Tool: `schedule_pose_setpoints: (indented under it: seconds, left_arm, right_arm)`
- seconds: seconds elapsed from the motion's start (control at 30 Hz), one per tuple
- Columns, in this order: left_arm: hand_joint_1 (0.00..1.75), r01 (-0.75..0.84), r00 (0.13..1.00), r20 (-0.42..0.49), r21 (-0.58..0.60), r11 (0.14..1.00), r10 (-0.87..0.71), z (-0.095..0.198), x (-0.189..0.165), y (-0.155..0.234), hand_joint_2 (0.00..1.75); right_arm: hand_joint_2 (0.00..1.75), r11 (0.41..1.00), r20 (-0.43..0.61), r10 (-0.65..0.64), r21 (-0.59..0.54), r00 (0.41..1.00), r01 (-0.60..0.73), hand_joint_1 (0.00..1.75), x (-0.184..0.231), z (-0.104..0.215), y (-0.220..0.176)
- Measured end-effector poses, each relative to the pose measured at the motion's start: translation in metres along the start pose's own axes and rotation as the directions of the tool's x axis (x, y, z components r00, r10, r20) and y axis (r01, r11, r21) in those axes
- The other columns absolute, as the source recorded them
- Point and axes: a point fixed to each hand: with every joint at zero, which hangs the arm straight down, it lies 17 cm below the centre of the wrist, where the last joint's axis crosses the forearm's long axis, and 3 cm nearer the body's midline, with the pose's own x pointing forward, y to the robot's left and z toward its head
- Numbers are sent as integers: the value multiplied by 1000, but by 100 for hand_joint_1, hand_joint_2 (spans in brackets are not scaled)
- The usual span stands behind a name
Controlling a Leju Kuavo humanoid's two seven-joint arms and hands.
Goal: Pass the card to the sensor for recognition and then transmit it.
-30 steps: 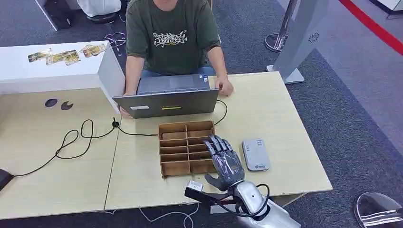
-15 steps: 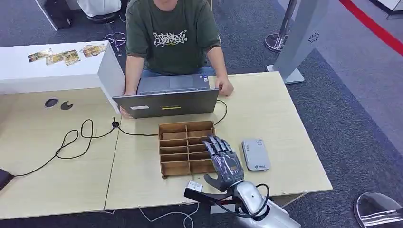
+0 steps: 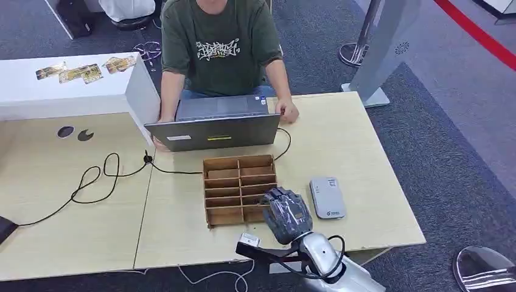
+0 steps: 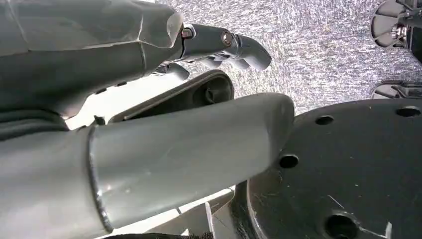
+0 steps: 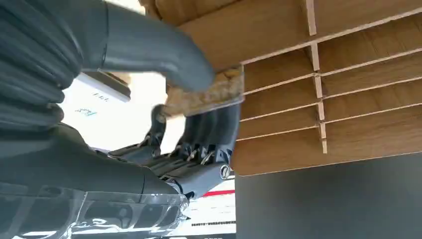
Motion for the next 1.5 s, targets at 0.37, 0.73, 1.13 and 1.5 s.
schedule_pose_setpoints:
  seconds: [0.37,0.73,1.13,1.5]
  left_arm:
    - [0,-1,1000,-1,-4,1000,1,0,-1,-3,0]
    - [0,-1,1000,-1,-4,1000,1,0,-1,-3,0]
    - [0,-1,1000,1,-4,1000,1,0,0,-3,0]
    - [0,-3,1000,7,-1,1000,3,-1,0,-7,0]
  right_arm:
    - [175,1000,4,-8,4,1000,8,173,-1,-2,-2]
    - [175,1000,12,-13,4,1000,13,173,0,-4,-3]
    - [175,994,26,-8,-105,1000,11,175,7,-4,-25]
    - [175,946,18,-70,-317,997,72,175,23,14,-72]
